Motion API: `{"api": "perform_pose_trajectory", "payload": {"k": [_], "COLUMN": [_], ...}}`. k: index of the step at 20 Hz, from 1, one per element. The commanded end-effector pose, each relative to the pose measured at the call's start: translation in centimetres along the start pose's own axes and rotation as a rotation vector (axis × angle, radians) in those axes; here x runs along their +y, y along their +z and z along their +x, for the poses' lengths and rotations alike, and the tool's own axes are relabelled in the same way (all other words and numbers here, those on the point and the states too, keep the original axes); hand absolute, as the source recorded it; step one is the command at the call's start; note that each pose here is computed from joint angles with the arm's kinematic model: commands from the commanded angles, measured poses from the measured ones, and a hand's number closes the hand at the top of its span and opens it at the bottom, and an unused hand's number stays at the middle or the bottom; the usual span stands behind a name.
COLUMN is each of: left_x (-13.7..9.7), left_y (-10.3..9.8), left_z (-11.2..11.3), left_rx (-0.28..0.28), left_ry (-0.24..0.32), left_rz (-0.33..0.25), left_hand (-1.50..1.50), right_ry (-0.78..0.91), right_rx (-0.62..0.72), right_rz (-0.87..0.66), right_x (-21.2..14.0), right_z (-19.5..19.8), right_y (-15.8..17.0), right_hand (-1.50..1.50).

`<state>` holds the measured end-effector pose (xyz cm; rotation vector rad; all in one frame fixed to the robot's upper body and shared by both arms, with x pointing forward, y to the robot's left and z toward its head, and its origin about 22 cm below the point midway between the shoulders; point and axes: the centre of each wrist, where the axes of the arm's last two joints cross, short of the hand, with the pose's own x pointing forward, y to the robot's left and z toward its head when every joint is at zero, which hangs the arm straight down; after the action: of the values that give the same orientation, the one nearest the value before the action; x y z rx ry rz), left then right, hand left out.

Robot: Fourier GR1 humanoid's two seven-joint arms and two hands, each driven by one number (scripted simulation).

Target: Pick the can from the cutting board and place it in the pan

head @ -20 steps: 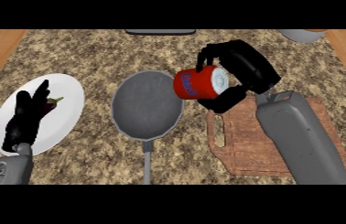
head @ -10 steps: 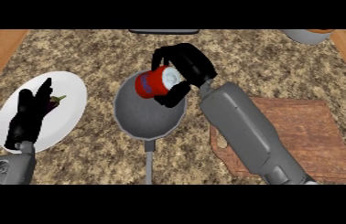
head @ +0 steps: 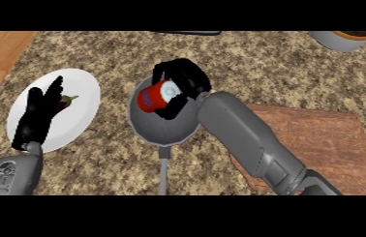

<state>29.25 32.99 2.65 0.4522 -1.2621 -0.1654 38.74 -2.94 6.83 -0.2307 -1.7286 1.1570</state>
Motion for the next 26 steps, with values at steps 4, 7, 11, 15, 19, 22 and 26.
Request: {"api": "perform_pose_trajectory", "payload": {"k": [4,7,11,15,19,22,26], "left_x": [-1.5,-2.4,-2.9,-2.3,-3.2,-1.4,-0.7], "left_y": [-0.2,-0.7,-0.3,-0.5,-0.5,-0.7,-0.8], "left_z": [0.7,0.8,1.0,0.9,1.0,0.4,-0.6], "left_rx": [-0.006,0.003,-0.029,-0.025,-0.007,-0.011,0.02], "left_ry": [0.0,-0.013,-0.003,-0.017,-0.008,-0.001,-0.004], "left_rz": [-0.055,-0.04,-0.076,-0.057,-0.052,-0.029,-0.01], "left_hand": [0.0,0.0,0.0,0.0,0.0,0.0,0.0], "right_ry": [-0.156,-0.193,-0.214,-0.327,-0.419,-0.453,-0.496], "right_rx": [0.073,0.064,0.044,0.001,-0.037,-0.025,0.03], "right_rz": [0.072,0.088,0.048,-0.02,-0.117,-0.205,-0.263], "right_x": [2.9,3.7,3.8,5.5,4.5,2.8,1.6], "right_z": [-1.5,-1.6,-1.4,-1.3,-0.4,0.0,-1.2], "right_y": [1.2,1.5,1.3,2.6,2.0,0.7,0.0], "right_hand": [-1.5,-1.5,-1.5,-1.5,-1.5,-1.5,-1.5]}}
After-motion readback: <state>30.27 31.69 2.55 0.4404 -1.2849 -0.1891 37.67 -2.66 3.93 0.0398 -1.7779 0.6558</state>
